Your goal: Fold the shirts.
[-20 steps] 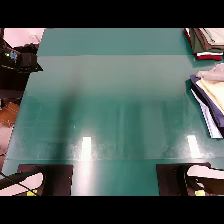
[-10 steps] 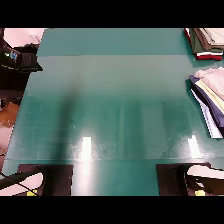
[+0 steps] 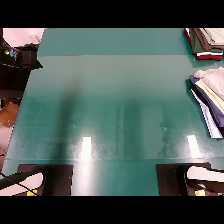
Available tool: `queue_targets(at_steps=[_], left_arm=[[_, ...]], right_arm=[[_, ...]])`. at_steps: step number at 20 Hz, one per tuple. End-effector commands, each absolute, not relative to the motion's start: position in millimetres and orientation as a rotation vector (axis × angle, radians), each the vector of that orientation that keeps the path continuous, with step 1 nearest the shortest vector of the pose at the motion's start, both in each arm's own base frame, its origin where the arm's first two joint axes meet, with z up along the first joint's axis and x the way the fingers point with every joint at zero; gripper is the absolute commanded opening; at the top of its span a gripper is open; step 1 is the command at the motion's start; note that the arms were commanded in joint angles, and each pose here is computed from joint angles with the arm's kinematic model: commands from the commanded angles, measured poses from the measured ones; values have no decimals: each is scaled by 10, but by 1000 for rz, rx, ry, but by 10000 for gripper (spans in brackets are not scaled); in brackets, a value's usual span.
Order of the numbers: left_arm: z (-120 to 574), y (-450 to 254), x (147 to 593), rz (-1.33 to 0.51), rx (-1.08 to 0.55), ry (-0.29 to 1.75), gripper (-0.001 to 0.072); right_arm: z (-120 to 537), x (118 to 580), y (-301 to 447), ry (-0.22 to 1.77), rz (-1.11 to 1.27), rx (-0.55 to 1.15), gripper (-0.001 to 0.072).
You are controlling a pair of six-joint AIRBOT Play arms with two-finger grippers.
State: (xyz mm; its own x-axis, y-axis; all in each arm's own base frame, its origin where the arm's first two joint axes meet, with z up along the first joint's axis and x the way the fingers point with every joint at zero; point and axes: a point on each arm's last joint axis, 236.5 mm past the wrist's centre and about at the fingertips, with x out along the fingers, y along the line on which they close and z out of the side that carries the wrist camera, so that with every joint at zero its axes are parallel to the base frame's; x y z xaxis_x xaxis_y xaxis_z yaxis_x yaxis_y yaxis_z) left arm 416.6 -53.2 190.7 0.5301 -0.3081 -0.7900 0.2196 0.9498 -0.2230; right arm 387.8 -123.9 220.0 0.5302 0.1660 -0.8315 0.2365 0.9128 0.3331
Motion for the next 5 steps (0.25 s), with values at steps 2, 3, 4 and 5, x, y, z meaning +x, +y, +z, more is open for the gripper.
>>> queue_targets(at_steps=[2,3,4,5], left_arm=[[1938,-524,4215,-309,-102,938,23],[1938,-524,4215,-309,-102,938,23],[1938,-524,4215,-309,-102,938,23],[1938,-524,4215,-309,-102,938,23]], right_arm=[[2265,4077,-641,1011,106,383,15],[2266,4092,-561,1014,124,373,15],[2267,4103,-493,1016,139,364,15],[2267,4109,-441,1019,150,358,15]])
